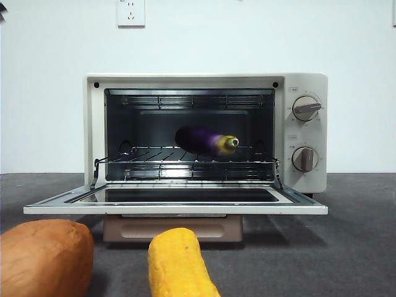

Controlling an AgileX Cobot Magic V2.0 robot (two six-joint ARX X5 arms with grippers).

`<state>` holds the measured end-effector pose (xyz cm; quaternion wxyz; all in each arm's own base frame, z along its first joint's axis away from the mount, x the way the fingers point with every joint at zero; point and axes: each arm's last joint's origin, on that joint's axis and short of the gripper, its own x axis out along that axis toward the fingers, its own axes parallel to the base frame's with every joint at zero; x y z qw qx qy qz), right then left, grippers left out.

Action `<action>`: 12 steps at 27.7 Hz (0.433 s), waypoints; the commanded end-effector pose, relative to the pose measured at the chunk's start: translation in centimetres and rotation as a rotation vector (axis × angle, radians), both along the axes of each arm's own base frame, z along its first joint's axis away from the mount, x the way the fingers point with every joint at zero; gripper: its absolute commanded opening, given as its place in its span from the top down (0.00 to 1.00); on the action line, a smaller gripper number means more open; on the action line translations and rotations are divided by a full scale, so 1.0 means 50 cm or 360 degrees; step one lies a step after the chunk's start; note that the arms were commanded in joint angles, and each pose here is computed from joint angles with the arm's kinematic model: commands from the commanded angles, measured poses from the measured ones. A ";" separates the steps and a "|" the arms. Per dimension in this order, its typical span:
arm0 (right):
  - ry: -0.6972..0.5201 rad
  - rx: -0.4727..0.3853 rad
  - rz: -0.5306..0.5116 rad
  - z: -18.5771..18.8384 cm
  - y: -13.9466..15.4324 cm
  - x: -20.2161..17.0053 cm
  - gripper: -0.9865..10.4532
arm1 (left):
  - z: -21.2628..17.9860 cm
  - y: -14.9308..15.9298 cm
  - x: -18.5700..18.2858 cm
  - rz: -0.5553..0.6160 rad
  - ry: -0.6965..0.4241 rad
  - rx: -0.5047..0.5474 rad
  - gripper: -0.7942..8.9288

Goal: Take the eggplant from the table,put the eggplant in the oven

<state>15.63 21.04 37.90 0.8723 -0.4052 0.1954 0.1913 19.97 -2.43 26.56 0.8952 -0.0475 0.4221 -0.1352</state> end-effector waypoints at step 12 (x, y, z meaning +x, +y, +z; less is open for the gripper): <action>-0.0108 0.0601 -0.0130 0.120 -0.208 -0.137 0.91 | -0.149 0.019 0.111 -0.0152 0.0529 -0.0455 0.91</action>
